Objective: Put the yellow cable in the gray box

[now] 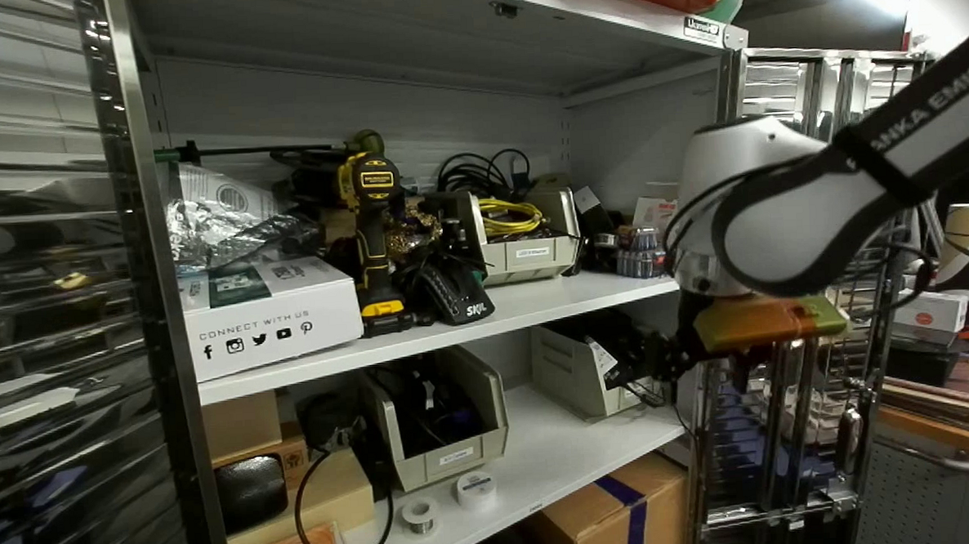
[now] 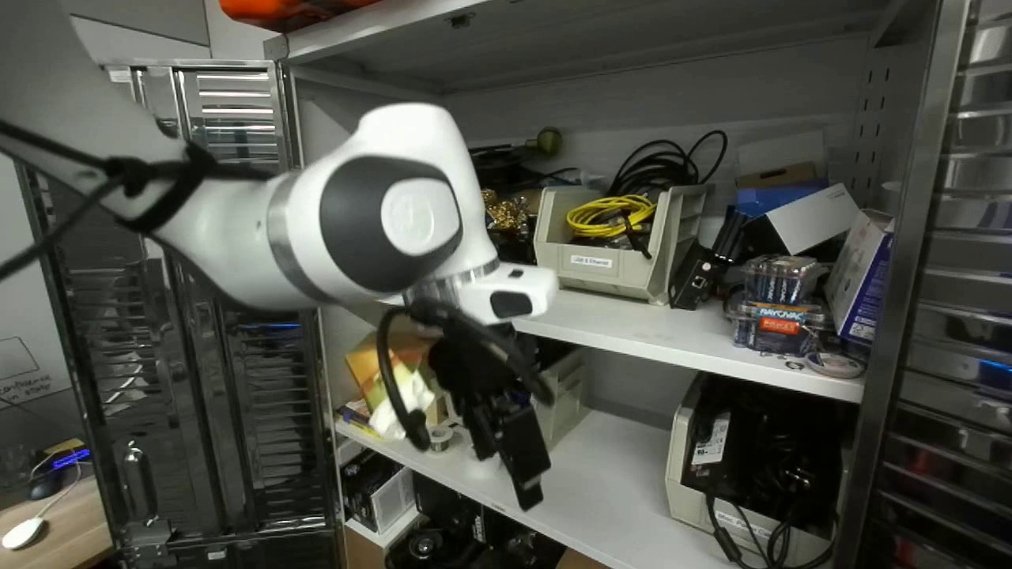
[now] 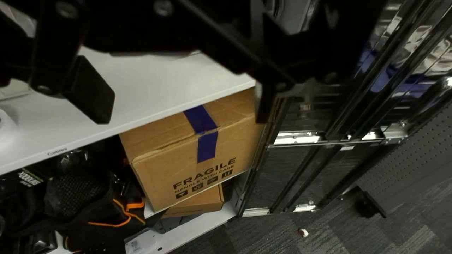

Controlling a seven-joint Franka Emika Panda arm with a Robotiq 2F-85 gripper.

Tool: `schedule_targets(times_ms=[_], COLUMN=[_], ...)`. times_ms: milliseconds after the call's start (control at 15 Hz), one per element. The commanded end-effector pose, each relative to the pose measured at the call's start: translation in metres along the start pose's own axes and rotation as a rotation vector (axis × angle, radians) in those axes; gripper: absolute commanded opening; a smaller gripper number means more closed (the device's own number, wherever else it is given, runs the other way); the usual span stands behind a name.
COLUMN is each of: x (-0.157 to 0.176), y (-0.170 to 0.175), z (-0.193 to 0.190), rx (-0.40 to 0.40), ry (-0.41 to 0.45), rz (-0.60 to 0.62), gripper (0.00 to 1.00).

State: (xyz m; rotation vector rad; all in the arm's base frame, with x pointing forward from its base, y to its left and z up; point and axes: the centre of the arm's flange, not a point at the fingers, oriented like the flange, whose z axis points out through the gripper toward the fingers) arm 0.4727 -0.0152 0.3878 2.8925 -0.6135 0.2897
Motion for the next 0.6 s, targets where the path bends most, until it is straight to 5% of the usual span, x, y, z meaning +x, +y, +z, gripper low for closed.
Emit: schedule_targets(times_ms=[0,67,133,267,533], x=[0.032,0.037,0.020,0.026,0.026], y=[0.018,0.024,0.015,0.022,0.022], z=[-0.091,-0.116,-0.070,-0.105,-0.106], rx=[0.008,0.013,-0.001,0.008,0.006], ry=[0.002,0.003,0.003,0.014,0.008], rz=[-0.046,-0.063,-0.034,-0.049,-0.056], gripper=[1.00,1.00,1.00,1.00,1.00])
